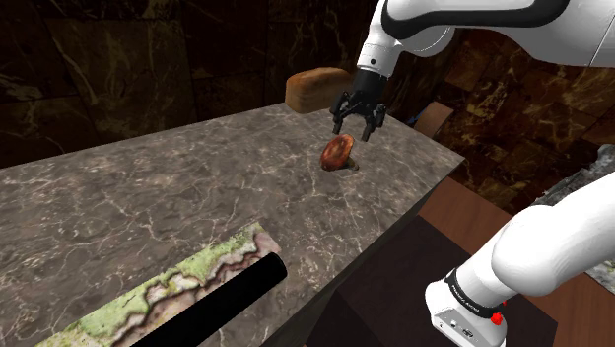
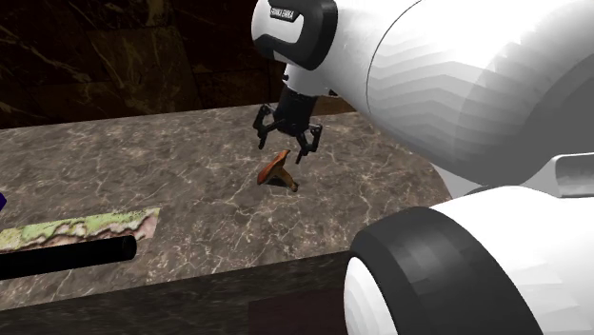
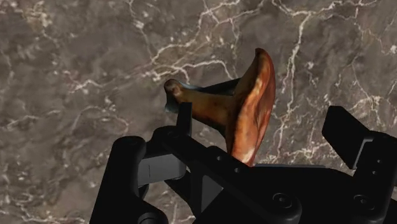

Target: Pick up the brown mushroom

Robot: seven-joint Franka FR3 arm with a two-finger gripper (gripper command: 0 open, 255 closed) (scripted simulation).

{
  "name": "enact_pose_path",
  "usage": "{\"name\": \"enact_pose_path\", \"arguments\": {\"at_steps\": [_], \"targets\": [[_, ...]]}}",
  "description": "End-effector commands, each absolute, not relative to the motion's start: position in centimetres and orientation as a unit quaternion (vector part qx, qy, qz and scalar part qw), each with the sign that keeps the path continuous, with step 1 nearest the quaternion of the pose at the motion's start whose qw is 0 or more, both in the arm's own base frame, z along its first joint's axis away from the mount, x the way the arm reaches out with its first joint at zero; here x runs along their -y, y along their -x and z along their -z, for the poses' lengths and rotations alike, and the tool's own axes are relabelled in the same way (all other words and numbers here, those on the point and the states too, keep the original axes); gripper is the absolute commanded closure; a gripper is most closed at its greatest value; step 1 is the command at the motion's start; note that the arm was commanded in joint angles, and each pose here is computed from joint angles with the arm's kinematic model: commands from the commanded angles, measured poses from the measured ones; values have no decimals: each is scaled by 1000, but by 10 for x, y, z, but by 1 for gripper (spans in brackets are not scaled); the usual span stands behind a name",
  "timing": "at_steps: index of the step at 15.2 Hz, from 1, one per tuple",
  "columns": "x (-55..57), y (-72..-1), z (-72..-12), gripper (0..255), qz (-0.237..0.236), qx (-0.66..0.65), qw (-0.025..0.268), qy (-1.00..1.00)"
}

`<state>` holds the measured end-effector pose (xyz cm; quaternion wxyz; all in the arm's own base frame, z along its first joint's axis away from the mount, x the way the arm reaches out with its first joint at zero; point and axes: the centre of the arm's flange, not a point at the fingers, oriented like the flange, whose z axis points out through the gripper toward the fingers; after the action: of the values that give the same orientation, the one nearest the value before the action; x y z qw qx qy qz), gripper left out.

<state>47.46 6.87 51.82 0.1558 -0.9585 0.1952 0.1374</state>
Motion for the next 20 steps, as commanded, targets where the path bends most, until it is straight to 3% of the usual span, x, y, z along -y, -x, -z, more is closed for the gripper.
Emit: {"name": "enact_pose_path", "arguments": {"at_steps": [1, 3, 4, 13, 20], "targets": [[-68, -475, -506, 0, -137, -195, 156, 958], [-68, -475, -503, 0, -137, -195, 156, 958], [-68, -476, -502, 255, -137, -195, 156, 958], [-68, -475, -503, 255, -137, -195, 156, 958], [-68, -475, -540, 255, -137, -195, 156, 958]]}}
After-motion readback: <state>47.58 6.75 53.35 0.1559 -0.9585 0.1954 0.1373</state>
